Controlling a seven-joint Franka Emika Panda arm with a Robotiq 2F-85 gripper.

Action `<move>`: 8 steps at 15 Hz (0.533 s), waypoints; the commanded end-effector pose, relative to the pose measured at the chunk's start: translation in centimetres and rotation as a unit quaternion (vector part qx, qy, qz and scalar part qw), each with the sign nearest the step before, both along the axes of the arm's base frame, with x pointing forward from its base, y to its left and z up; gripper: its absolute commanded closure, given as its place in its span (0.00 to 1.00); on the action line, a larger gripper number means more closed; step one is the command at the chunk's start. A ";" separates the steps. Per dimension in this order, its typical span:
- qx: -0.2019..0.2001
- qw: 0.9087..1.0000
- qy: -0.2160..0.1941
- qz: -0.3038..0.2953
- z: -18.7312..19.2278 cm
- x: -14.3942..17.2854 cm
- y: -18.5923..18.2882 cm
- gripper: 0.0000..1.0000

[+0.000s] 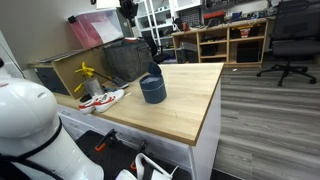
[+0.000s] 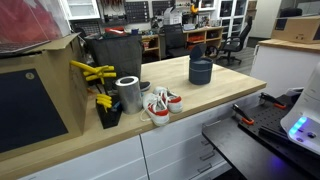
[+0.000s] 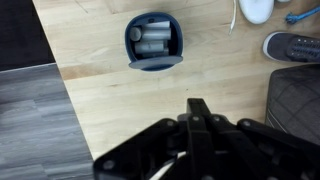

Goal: Fully open the bin

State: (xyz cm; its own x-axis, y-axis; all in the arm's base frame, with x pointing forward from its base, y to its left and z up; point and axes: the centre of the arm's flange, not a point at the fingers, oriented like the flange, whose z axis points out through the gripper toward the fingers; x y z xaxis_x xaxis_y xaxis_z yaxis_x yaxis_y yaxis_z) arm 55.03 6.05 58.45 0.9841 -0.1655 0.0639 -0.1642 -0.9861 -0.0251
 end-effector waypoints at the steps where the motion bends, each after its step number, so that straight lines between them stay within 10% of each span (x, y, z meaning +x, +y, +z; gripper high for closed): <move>1: 0.009 1.000 0.009 0.008 1.1 -2.0 -0.2 1.00; 8: -0.023 0.996 0.080 -0.003 2.4 -3.3 0.5 1.00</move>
